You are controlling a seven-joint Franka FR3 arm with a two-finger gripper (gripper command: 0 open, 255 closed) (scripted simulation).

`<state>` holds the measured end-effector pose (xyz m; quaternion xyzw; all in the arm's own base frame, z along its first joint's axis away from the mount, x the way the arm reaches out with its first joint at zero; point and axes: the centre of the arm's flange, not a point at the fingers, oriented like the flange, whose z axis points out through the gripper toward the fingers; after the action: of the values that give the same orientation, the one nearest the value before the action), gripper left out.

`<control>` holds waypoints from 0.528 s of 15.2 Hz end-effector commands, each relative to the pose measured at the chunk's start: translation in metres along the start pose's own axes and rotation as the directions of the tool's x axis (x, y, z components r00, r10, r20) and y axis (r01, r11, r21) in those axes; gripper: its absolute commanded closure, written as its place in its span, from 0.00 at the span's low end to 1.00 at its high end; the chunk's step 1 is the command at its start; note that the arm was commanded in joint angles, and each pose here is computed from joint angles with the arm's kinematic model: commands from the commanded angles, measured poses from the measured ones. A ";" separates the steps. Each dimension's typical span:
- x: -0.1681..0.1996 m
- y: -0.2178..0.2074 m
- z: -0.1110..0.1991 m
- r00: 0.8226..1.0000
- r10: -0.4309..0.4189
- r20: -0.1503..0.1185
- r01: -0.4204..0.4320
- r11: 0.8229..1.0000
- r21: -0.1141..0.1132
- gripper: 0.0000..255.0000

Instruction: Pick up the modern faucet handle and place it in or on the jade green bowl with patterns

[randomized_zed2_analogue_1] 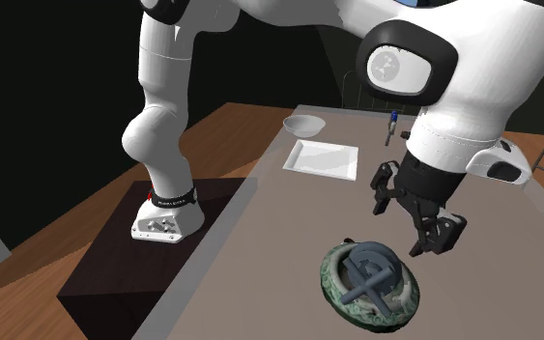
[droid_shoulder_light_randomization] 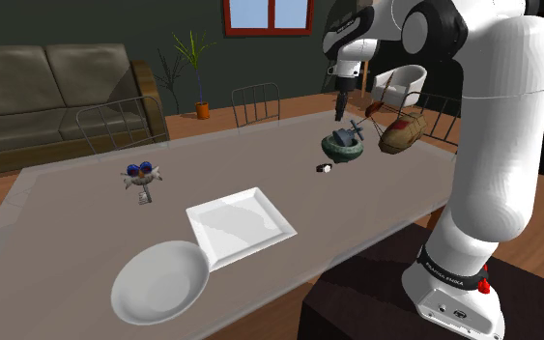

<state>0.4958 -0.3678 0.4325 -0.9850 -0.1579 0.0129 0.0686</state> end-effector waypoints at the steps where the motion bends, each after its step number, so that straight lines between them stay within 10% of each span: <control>1: 0.000 0.000 0.000 1.000 0.000 0.000 0.000 1.000 0.000 0.00; 8: 0.000 0.000 -0.050 1.000 0.000 0.000 0.000 1.000 0.000 0.00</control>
<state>0.4983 -0.3744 0.4804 -0.9850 -0.1579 0.0126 0.0684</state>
